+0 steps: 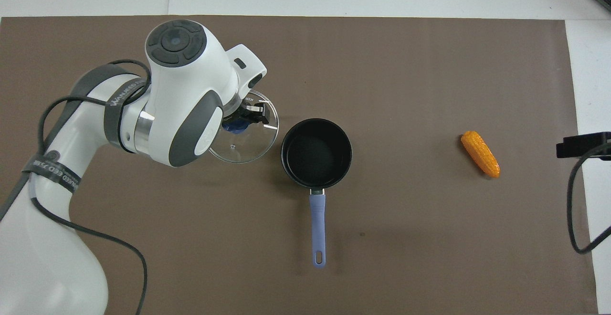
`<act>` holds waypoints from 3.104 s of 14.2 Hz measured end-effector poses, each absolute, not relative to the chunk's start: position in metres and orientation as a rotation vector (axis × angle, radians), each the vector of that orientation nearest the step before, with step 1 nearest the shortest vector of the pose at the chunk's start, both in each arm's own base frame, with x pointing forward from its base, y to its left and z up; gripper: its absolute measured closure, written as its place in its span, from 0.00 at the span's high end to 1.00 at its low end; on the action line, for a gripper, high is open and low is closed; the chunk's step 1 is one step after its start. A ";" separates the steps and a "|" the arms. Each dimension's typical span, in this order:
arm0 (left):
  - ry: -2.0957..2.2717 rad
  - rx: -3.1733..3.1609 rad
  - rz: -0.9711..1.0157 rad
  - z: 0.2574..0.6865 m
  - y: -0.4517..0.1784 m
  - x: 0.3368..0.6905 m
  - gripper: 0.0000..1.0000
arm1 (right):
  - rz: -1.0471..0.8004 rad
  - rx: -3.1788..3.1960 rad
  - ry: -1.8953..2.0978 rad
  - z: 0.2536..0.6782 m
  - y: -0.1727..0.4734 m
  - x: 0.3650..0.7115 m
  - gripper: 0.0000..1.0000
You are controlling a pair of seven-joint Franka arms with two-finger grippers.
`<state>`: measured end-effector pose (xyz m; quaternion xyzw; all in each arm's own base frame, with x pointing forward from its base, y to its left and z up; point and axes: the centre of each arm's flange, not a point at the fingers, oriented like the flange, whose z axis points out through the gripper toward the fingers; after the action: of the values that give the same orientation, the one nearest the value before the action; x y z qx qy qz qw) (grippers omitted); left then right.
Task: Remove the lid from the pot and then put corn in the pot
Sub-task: 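Lift the glass lid off the saucepan and carry it aside, then set the lid down with the left gripper while the right gripper reaches the corn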
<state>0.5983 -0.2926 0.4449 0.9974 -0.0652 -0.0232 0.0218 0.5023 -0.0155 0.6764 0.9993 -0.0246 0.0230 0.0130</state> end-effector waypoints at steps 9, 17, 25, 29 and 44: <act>-0.532 3.040 -0.063 0.413 -0.156 0.624 0.44 | 0.072 3.114 -0.077 0.676 -0.016 0.502 1.00; -0.797 2.952 -0.095 0.394 -0.039 0.612 0.44 | 0.056 3.114 -0.072 0.675 -0.014 0.501 1.00; -0.910 2.900 -0.072 0.358 0.047 0.538 0.44 | 0.088 3.082 0.380 0.605 -0.023 0.532 1.00; -0.952 2.884 -0.061 0.347 0.077 0.511 0.44 | 0.041 3.034 0.642 0.503 -0.040 0.579 1.00; -0.672 2.995 0.068 0.402 0.067 0.546 1.00 | -0.106 2.957 1.028 0.306 -0.055 0.585 1.00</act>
<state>0.5460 0.0671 0.4017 0.9749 -0.2187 0.0221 0.0355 0.5845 -0.0548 0.3062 0.9440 0.3283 -0.0338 0.0047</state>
